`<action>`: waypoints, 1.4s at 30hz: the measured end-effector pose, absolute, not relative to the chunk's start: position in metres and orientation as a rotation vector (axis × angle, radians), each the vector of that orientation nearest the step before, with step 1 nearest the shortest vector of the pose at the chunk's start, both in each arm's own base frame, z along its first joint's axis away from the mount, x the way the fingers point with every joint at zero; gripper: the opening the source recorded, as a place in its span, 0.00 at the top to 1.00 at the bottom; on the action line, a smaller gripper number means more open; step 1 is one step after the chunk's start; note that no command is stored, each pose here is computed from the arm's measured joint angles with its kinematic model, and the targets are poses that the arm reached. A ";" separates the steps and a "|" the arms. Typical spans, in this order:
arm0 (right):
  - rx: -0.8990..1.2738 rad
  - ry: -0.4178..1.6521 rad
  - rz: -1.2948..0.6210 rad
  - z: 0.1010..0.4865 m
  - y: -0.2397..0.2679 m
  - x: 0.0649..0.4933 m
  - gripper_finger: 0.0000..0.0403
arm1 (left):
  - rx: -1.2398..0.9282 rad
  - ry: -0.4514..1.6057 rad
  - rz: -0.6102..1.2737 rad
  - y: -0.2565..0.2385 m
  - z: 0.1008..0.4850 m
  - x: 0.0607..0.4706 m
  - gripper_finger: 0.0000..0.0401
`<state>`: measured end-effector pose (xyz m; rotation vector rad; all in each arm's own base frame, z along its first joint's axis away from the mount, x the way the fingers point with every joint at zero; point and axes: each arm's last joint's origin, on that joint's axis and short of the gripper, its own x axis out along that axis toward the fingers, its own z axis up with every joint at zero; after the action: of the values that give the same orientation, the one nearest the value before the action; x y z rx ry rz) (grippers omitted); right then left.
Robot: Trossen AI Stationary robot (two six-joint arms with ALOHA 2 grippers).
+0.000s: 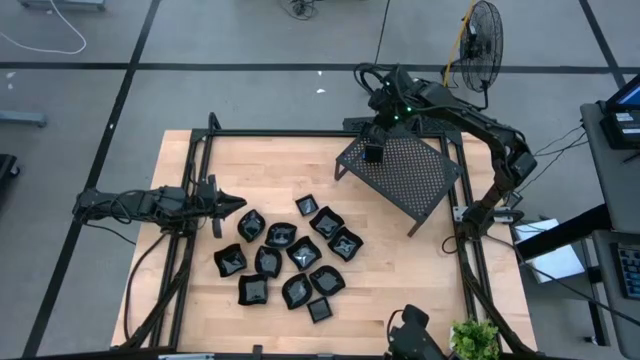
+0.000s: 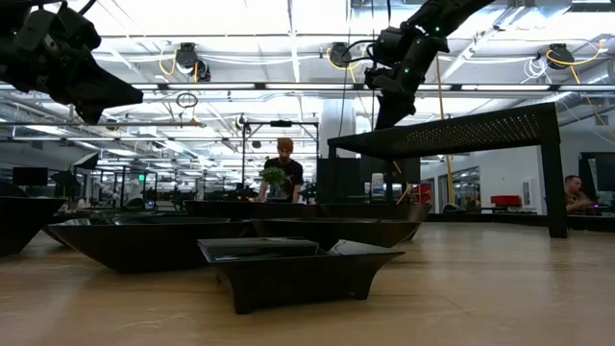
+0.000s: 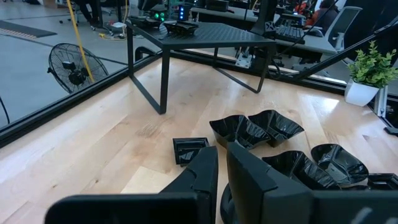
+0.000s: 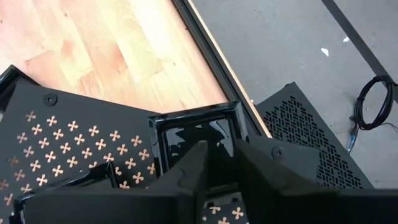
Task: Pick & Place Mini shaped plates
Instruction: Stack the black square plate on the square black plate on the shelf
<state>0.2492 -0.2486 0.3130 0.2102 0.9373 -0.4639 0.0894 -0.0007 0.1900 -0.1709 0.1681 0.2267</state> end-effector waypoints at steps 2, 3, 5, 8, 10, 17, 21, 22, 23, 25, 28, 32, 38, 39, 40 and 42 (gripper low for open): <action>0.206 0.936 -0.463 0.310 -0.249 0.250 0.77 | -0.171 0.168 0.227 -0.001 0.190 0.089 0.91; 0.205 0.936 -0.462 0.306 -0.249 0.250 0.75 | -0.171 0.168 0.227 -0.001 0.190 0.089 0.91; 0.208 0.943 -0.460 0.299 -0.249 0.250 0.72 | -0.171 0.168 0.227 -0.001 0.190 0.089 0.91; 0.204 0.955 -0.456 0.291 -0.249 0.249 0.70 | -0.171 0.168 0.227 -0.001 0.190 0.089 0.91; 0.205 0.960 -0.453 0.288 -0.249 0.249 0.70 | -0.171 0.168 0.227 -0.001 0.190 0.089 0.91; 0.200 0.972 -0.447 0.284 -0.250 0.246 0.77 | -0.171 0.168 0.227 -0.001 0.190 0.089 0.91; 0.197 0.970 -0.450 0.284 -0.250 0.246 0.85 | -0.171 0.168 0.227 -0.001 0.190 0.089 0.91; 0.197 0.970 -0.450 0.284 -0.250 0.246 0.87 | -0.171 0.168 0.227 -0.001 0.190 0.089 0.91; 0.194 0.970 -0.449 0.284 -0.250 0.246 0.90 | -0.171 0.168 0.227 -0.001 0.190 0.089 0.91; 0.182 0.974 -0.443 0.284 -0.250 0.246 0.95 | -0.171 0.168 0.227 -0.001 0.190 0.089 0.91; 0.164 0.974 -0.435 0.284 -0.250 0.247 0.99 | -0.171 0.168 0.227 -0.001 0.190 0.089 0.91; 0.161 0.970 -0.435 0.284 -0.250 0.247 0.99 | -0.171 0.168 0.227 -0.001 0.190 0.089 0.91; 0.124 0.954 -0.471 0.296 -0.244 0.244 1.00 | -0.171 0.168 0.227 -0.001 0.190 0.089 0.91; 0.109 0.943 -0.487 0.301 -0.241 0.243 1.00 | -0.171 0.168 0.227 -0.001 0.190 0.089 0.91; 0.099 0.933 -0.502 0.307 -0.238 0.240 1.00 | -0.171 0.168 0.227 -0.001 0.190 0.089 0.91; 0.096 0.895 -0.524 0.319 -0.230 0.237 1.00 | -0.171 0.168 0.227 -0.001 0.190 0.089 0.91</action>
<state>0.2367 -0.2300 0.3193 0.0962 0.8951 -0.5237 0.0894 -0.0007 0.1900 -0.1709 0.1681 0.2267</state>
